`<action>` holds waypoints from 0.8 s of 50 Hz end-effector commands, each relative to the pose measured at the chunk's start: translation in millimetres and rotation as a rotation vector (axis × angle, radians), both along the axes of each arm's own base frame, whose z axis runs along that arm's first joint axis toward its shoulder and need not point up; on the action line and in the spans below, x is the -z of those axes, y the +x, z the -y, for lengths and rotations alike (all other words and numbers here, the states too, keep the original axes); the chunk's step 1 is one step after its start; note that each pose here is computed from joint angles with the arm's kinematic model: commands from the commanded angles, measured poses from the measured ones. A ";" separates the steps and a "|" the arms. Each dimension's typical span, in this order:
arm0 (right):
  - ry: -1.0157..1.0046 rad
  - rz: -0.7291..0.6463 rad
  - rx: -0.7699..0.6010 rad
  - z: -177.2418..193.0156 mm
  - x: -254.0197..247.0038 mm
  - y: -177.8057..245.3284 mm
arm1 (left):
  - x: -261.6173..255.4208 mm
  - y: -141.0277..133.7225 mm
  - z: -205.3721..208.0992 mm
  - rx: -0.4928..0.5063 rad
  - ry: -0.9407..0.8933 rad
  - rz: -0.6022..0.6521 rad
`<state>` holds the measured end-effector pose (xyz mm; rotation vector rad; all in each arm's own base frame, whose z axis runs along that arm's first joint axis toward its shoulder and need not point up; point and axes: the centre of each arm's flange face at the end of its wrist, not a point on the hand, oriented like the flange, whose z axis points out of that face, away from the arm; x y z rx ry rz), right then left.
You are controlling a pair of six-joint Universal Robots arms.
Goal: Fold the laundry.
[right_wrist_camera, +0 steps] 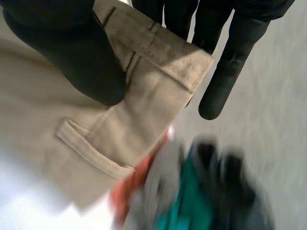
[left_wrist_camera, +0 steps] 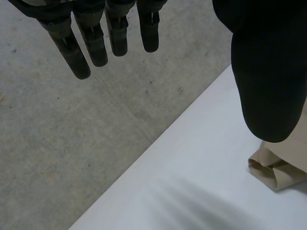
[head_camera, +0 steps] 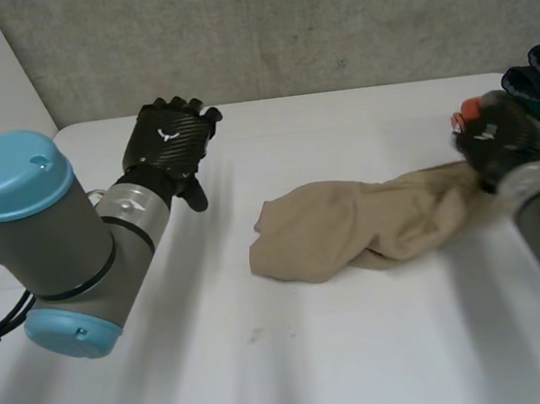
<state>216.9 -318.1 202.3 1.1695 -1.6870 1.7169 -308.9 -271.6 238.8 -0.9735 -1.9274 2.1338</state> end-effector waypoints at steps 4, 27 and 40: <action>-0.097 0.042 -0.744 -84.7 23.6 150.8 | -8.1 16.2 1.0 -0.040 0.010 -0.038; 0.277 0.814 -0.410 -59.6 -65.6 92.7 | -47.6 -9.4 31.9 0.010 -0.030 -0.280; 0.473 0.739 -0.087 -14.0 -24.5 58.6 | 30.4 -90.5 0.6 0.252 0.230 -0.149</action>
